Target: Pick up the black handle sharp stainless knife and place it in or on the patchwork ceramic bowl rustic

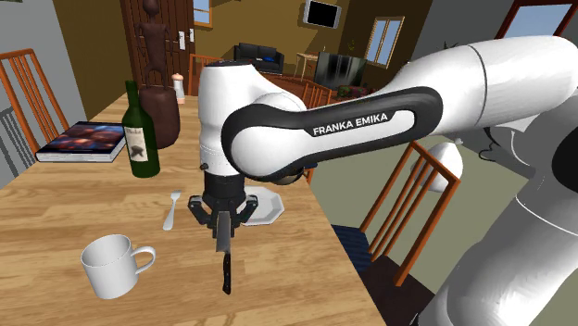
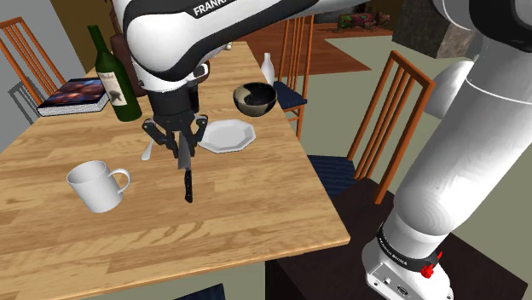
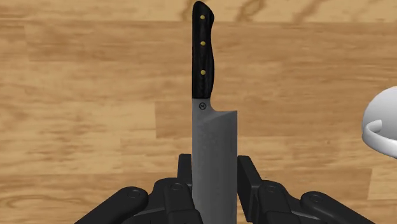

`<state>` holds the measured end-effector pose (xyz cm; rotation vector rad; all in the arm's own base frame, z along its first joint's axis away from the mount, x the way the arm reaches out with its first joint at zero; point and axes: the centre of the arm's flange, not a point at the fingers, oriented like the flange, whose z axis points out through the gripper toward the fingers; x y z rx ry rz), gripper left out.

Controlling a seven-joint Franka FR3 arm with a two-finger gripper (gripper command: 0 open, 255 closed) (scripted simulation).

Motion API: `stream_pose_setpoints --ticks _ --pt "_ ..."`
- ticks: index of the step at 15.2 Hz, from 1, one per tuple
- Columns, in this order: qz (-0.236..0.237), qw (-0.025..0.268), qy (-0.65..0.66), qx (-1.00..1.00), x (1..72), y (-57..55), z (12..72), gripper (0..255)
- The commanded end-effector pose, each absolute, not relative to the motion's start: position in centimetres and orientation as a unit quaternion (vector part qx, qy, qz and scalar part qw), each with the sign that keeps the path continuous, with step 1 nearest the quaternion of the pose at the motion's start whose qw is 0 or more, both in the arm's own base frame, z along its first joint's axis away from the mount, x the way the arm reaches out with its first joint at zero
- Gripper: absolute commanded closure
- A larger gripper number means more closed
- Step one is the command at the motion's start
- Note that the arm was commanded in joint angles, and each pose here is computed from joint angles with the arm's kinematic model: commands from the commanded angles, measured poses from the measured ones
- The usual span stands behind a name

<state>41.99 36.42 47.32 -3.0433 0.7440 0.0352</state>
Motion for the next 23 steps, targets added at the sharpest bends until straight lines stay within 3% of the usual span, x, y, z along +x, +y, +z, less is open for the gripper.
stream_pose_setpoints --ticks 1,9,23 --pt "0.011 0.004 0.237 -0.971 41.9 36.4 48.3 255" --pt "0.011 0.004 0.237 -0.971 41.9 36.4 52.2 255" --pt "0.011 0.004 0.237 -0.971 52.0 20.9 52.5 255"
